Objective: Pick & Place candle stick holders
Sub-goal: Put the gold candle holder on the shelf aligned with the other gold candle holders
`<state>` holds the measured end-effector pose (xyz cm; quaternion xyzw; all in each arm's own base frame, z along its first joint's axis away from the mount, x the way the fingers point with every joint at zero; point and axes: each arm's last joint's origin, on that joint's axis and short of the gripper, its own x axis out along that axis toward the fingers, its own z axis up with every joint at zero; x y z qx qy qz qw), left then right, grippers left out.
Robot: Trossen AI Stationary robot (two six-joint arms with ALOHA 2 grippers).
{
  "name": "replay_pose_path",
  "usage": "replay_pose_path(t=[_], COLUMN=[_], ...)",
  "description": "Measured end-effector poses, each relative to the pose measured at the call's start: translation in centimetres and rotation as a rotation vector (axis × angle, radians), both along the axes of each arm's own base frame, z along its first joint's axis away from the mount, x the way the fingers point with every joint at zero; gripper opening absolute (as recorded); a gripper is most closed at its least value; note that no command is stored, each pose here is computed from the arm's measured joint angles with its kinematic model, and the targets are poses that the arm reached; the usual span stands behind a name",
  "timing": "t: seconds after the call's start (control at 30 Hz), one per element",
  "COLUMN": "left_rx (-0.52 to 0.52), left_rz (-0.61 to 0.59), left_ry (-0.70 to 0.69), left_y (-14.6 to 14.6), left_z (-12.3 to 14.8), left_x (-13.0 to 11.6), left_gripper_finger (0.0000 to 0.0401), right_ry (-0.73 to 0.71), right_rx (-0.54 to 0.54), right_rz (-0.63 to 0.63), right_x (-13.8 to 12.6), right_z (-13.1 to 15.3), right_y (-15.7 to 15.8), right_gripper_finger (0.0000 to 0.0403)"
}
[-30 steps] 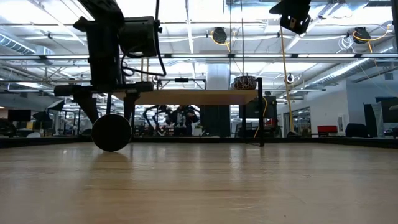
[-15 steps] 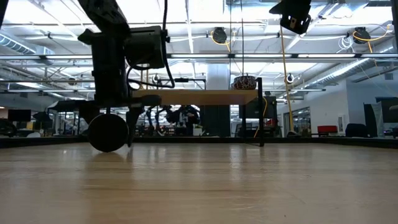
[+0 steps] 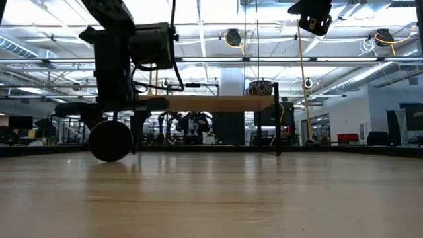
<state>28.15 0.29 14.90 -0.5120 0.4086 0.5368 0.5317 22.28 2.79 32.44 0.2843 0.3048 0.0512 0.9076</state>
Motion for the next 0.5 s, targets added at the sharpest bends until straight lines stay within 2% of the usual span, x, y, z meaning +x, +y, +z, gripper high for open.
replay_pose_path(t=[0.33,0.5], left_rx=[-0.001,-0.005], left_rz=[-0.001,-0.001], left_ry=[-0.014,-0.012], left_y=[0.0,0.0], left_z=[1.8,1.8], left_x=[-1.0,-1.0], left_gripper_finger=[0.0208,0.0155], right_ry=[-0.001,-0.004], right_rx=[-0.001,-0.007], right_rz=[0.001,0.005], right_x=[0.0,0.0], right_z=[0.0,0.0], right_y=[0.0,0.0], right_gripper_finger=[0.0183,0.0183])
